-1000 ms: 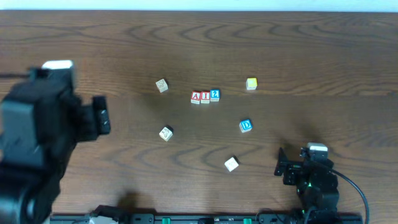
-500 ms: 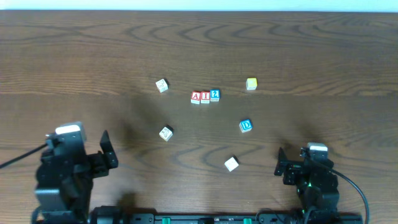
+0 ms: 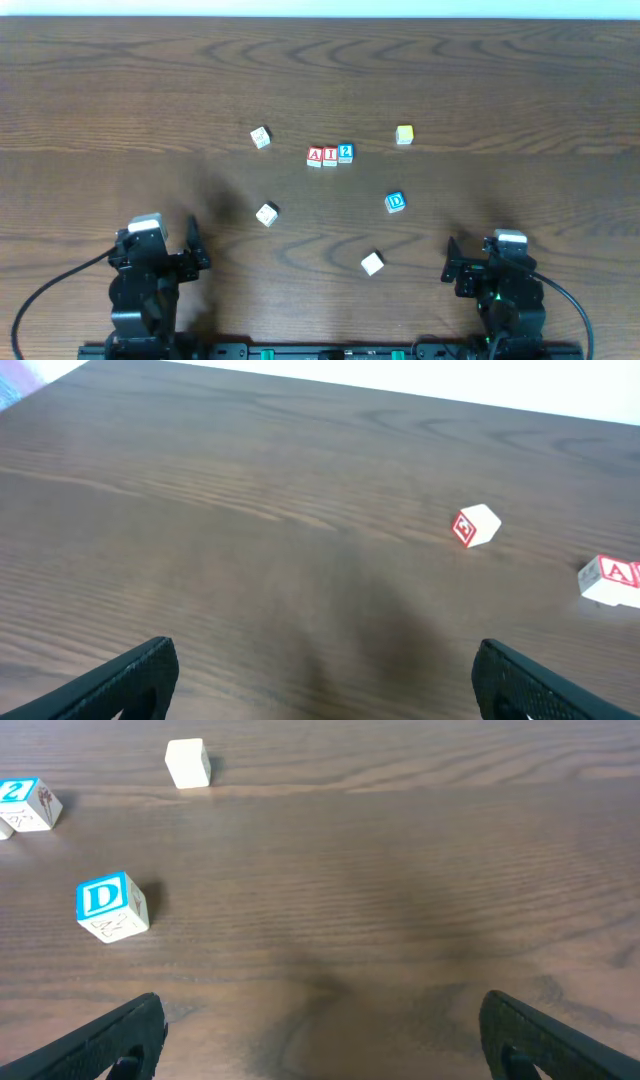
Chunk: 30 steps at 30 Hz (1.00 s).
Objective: Spell out Ai2
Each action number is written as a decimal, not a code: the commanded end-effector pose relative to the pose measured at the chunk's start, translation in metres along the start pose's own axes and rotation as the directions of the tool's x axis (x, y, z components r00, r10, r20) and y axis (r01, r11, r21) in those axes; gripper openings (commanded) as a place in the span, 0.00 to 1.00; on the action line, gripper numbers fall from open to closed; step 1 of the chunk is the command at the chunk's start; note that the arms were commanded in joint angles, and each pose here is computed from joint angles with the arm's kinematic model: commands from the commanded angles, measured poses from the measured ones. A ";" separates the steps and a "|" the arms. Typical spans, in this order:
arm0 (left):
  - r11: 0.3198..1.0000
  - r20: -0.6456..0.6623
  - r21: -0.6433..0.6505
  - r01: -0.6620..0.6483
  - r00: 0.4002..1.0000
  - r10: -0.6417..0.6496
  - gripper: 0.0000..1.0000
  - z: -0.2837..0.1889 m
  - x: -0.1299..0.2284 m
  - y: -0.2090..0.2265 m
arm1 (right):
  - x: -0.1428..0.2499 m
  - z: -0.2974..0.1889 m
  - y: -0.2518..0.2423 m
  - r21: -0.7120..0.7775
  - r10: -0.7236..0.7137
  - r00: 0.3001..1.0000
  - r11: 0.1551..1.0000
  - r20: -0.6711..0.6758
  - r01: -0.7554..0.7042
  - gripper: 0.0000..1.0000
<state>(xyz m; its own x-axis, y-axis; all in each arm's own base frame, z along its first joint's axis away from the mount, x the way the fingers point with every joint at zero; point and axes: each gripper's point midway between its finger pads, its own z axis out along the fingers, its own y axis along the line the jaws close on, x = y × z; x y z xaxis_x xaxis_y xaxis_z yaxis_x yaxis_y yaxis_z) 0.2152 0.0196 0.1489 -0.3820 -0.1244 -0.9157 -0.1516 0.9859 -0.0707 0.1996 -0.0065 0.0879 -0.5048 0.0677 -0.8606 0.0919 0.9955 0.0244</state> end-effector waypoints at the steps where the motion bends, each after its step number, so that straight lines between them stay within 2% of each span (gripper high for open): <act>1: 1.000 0.030 0.005 0.025 0.999 -0.025 0.95 0.003 0.003 0.000 | 0.001 0.000 -0.001 0.005 -0.001 1.000 1.000 0.000 0.001 0.99; 10: 0.999 0.068 0.005 0.035 0.997 -0.035 0.95 0.021 0.025 0.002 | 0.001 0.000 -0.001 0.005 -0.001 1.000 1.000 0.000 0.001 0.99; 30: 1.000 0.066 0.003 0.024 0.998 -0.024 0.95 0.021 0.025 0.002 | 0.001 0.000 -0.001 0.005 -0.001 1.000 1.000 0.000 0.001 0.99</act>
<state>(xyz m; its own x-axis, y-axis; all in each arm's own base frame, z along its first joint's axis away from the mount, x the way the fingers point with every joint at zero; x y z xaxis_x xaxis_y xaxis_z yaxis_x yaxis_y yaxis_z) 0.2240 0.0198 0.1268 -0.3022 -0.1419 -0.9426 -0.1515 0.9834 -0.0995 0.1996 -0.0065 0.0879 -0.5049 0.0673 -0.8606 0.0917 0.9955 0.0241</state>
